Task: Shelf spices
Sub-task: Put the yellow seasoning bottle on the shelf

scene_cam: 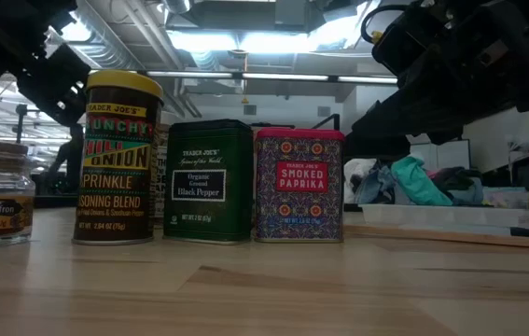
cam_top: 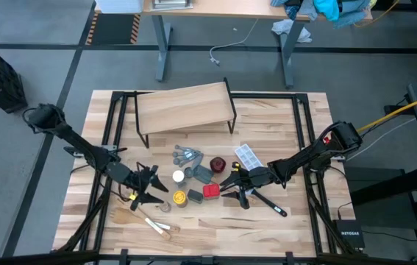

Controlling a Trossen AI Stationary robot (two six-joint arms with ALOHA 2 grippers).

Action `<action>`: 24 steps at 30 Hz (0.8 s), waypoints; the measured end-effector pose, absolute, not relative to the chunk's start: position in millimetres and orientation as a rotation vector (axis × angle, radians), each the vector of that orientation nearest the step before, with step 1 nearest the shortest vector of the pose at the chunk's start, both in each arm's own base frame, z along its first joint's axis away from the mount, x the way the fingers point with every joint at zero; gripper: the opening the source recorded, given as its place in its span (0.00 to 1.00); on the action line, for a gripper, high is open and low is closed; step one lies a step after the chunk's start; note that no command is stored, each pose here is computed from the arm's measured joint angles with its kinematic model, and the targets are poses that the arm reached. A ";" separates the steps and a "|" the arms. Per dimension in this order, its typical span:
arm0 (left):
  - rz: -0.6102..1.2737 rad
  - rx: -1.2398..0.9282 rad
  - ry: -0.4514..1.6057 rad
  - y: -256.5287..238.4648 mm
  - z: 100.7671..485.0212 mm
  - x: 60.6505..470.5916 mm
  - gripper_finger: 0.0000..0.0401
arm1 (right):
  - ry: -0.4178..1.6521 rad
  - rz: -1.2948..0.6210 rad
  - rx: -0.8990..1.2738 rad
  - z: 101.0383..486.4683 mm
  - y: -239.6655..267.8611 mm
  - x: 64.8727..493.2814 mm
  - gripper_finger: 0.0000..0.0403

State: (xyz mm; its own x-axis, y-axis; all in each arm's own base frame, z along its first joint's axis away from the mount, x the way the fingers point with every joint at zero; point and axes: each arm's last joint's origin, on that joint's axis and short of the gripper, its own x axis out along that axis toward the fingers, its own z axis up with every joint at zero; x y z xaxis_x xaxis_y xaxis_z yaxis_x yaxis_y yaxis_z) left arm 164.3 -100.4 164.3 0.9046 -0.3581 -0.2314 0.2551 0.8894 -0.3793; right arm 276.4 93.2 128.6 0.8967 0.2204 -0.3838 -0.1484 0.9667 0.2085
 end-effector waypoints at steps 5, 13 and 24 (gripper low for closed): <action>-0.337 -0.359 0.327 -113.0 166.3 171.7 0.51 | 0.417 0.192 0.177 128.6 93.2 276.4 0.55; -0.319 -0.246 0.293 -130.3 173.6 179.0 0.46 | 0.419 0.191 0.177 128.4 93.1 276.3 0.55; -0.198 -0.185 0.265 -140.5 172.8 168.4 0.38 | 0.420 0.191 0.176 128.4 93.1 276.3 0.55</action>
